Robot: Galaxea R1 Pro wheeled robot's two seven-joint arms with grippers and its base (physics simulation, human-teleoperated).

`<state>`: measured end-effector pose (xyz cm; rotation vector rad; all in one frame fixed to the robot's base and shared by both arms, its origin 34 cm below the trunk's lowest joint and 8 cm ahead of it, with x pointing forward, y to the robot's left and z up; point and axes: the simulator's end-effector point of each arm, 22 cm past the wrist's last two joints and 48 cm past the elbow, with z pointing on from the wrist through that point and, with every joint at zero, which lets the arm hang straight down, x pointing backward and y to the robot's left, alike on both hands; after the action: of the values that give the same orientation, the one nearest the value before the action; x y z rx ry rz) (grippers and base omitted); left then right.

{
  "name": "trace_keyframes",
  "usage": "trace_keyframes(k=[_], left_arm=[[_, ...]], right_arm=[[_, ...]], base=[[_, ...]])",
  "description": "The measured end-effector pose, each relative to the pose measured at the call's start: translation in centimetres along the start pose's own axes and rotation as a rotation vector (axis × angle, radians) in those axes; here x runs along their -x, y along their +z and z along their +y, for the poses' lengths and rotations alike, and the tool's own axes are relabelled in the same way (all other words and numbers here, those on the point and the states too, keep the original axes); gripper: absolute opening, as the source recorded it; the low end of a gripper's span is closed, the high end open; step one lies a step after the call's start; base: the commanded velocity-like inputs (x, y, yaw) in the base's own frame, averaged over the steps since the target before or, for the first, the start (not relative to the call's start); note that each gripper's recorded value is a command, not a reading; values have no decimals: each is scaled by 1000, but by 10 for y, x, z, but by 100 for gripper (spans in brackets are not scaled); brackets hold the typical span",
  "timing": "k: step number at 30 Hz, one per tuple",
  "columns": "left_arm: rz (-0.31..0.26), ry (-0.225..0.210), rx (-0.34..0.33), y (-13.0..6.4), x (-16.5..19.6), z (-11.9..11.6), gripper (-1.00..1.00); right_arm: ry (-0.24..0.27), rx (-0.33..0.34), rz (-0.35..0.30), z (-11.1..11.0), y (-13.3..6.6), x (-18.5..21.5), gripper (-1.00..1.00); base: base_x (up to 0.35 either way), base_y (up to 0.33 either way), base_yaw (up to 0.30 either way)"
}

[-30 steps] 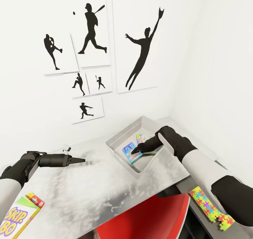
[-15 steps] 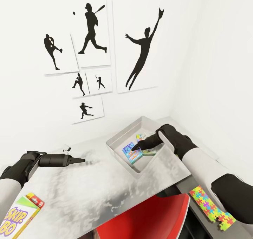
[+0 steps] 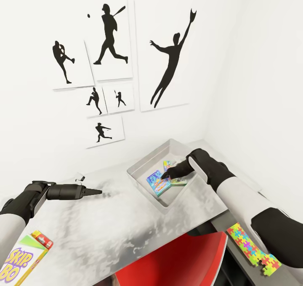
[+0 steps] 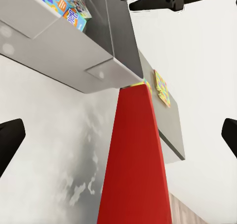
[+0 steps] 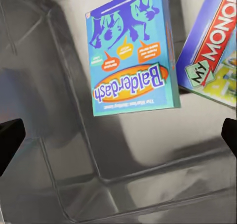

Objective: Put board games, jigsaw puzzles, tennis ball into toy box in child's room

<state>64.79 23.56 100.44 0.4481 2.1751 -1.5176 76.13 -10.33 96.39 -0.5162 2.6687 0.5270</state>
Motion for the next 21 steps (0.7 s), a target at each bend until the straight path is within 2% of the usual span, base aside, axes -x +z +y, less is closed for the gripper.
trace_keyframes(k=[8,21], left_arm=[[0,0,0,0,0,0,100],[0,-1,0,0,0,0,100]], right_arm=[[50,-72,-37,-13,-2,12,100],[42,-131,-87,-10,4,26,100]], base=[[0,0,0],[0,0,0]])
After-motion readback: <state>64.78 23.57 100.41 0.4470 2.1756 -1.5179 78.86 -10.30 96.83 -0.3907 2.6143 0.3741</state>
